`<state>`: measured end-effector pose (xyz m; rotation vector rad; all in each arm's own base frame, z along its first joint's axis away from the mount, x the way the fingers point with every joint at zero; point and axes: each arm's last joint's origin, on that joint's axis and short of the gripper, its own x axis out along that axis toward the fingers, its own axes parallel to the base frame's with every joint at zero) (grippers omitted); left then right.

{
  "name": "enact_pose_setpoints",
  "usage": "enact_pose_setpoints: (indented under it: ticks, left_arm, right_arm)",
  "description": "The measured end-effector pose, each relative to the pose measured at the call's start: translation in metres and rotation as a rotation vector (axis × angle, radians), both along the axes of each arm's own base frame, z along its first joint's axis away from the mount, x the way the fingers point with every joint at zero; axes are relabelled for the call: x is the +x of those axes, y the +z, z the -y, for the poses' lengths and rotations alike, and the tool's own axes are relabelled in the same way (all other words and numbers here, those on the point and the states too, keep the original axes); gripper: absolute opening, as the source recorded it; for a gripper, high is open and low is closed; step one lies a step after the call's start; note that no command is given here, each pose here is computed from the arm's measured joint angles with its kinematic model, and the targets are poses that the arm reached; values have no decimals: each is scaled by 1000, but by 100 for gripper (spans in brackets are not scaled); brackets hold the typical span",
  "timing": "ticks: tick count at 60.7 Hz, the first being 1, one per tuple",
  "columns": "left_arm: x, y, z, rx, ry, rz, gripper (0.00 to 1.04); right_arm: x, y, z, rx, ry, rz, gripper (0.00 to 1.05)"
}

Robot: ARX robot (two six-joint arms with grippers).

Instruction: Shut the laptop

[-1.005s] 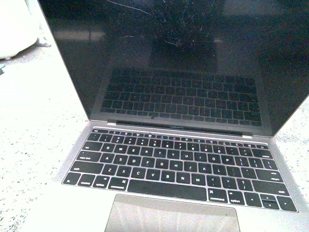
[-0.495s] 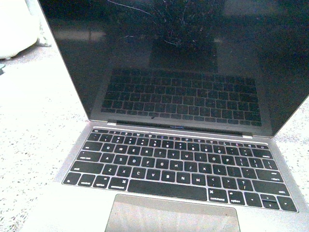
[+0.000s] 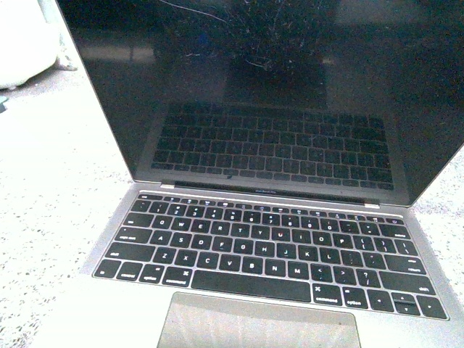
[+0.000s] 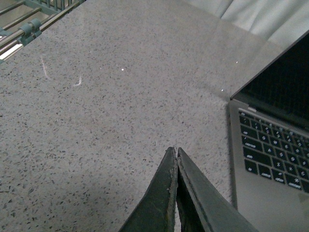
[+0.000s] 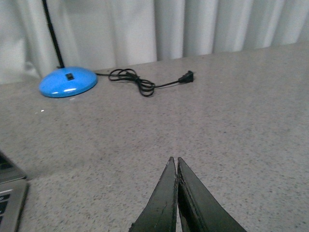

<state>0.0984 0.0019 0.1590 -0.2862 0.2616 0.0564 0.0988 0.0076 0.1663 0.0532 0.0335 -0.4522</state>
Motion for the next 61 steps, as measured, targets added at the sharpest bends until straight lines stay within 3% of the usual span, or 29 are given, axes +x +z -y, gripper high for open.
enact_pose_setpoints:
  ticks: [14, 45, 61]
  left_arm:
    - [0, 9, 3, -52, -5, 55, 4]
    - [7, 80, 34, 7, -137, 217, 4]
    - [31, 87, 36, 78, -161, 207, 4]
  right_arm:
    - [-1, 11, -9, -13, 18, 28, 1]
    - [3, 69, -18, -131, 199, 83, 1]
    - [33, 63, -5, -101, 295, -62, 1]
